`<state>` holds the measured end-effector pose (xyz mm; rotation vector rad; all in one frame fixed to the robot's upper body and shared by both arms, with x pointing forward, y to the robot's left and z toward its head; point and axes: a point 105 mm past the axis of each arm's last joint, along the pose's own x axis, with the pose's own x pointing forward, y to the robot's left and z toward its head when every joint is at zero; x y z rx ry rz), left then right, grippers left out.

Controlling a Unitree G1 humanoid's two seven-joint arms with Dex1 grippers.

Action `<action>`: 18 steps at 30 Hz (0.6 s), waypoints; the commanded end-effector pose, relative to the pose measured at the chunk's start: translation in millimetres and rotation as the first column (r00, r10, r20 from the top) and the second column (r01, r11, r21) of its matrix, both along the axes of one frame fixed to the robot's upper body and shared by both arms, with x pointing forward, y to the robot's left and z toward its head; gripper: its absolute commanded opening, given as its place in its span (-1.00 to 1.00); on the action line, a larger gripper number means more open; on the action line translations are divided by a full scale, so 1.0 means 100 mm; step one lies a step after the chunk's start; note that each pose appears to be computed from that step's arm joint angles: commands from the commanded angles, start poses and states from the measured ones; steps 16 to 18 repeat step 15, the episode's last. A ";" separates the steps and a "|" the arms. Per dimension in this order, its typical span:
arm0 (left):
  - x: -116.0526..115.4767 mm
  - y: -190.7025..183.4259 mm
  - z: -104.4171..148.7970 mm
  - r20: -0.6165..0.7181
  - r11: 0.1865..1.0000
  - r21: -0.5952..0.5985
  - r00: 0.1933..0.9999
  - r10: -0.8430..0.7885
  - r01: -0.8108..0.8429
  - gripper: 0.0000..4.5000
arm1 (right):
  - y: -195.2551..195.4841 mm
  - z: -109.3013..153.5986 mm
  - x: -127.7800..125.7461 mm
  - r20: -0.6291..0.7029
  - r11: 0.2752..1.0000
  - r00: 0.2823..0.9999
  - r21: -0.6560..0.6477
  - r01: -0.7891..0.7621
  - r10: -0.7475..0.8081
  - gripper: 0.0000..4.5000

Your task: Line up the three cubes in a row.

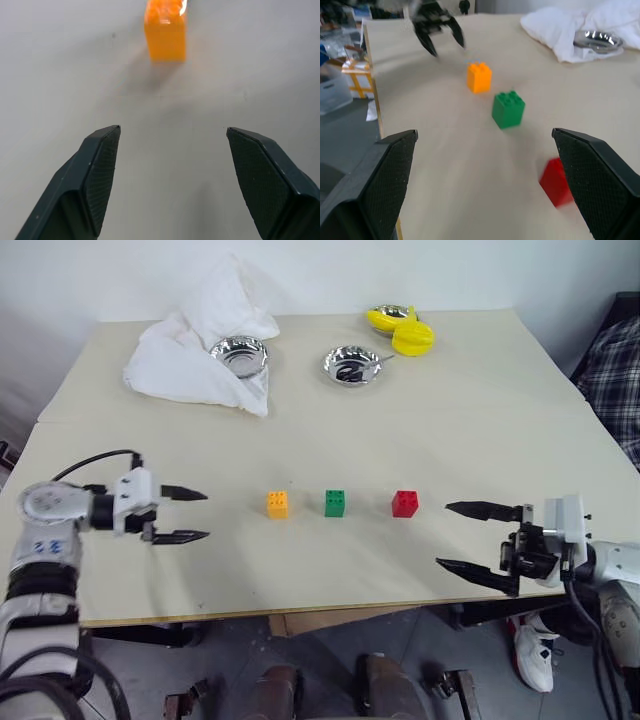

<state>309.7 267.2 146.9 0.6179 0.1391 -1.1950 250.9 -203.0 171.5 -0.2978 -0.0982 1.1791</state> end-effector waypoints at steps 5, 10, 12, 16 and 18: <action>-0.76 0.27 0.08 0.010 0.974 -0.089 0.977 0.211 -0.209 0.61 | -0.75 -0.07 0.14 -0.036 0.977 0.997 -0.205 0.059 -0.067 1.00; -0.89 0.23 0.08 0.006 0.946 -0.131 0.954 0.300 -0.297 0.61 | -0.92 -0.08 0.23 -0.021 0.968 0.996 -0.238 0.081 -0.089 1.00; -0.90 0.23 0.07 0.012 0.939 -0.139 0.947 0.320 -0.316 0.61 | -0.93 -0.10 0.25 -0.024 0.967 0.996 -0.240 0.082 -0.091 1.00; -0.89 0.19 0.09 0.026 0.931 -0.157 0.941 0.336 -0.329 0.61 | -0.93 -0.16 0.26 -0.031 0.968 0.995 -0.238 0.083 -0.093 1.00; -0.89 0.19 0.09 0.026 0.931 -0.157 0.941 0.336 -0.329 0.61 | -0.93 -0.16 0.26 -0.031 0.968 0.995 -0.238 0.083 -0.093 1.00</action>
